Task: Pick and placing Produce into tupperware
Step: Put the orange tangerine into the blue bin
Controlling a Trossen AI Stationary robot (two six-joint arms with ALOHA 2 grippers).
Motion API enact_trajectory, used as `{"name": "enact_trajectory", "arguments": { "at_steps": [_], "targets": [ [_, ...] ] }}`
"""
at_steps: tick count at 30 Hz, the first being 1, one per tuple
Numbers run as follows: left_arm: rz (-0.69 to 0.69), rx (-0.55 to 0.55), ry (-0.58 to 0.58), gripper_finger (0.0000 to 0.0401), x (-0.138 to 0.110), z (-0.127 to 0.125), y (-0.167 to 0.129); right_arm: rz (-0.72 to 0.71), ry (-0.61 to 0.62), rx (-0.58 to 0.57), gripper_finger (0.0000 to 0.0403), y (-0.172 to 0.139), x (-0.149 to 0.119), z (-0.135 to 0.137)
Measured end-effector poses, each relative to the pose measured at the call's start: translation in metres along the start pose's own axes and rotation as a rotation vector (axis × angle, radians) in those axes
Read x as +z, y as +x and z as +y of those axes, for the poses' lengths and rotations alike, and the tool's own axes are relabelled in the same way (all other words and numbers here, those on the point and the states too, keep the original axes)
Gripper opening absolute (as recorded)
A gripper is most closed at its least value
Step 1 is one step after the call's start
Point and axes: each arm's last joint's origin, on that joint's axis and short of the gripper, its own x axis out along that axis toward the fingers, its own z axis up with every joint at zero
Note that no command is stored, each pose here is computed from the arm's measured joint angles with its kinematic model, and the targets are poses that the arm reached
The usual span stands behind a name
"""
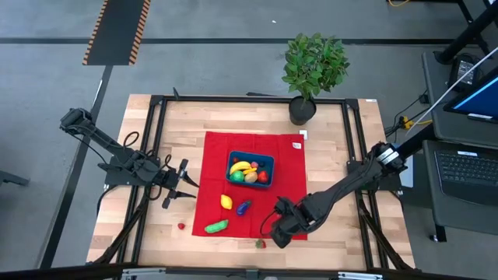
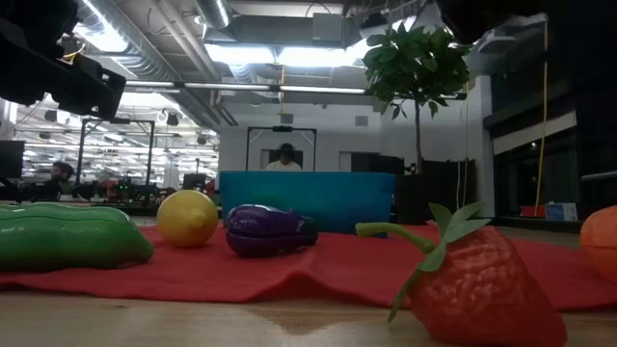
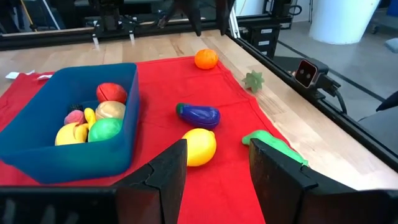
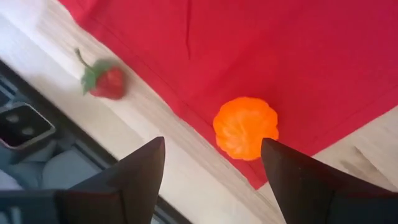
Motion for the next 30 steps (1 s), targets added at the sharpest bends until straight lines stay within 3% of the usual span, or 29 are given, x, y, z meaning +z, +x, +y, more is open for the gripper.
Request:
{"name": "enact_trajectory", "arguments": {
  "at_steps": [9, 18, 30],
  "targets": [
    [0.000, 0.000, 0.000, 0.0163, 0.000, 0.000, 0.000, 0.054, -0.023, -0.087, 0.0267, 0.032, -0.010, 0.002],
    [0.000, 0.000, -0.002, 0.0163, 0.000, 0.000, 0.000, 0.067, -0.020, -0.168, 0.0267, 0.040, -0.010, -0.004],
    [0.001, 0.000, -0.003, 0.0163, 0.000, 0.000, 0.000, 0.033, -0.023, -0.156, 0.0267, 0.043, -0.009, -0.002]
  ]
}}
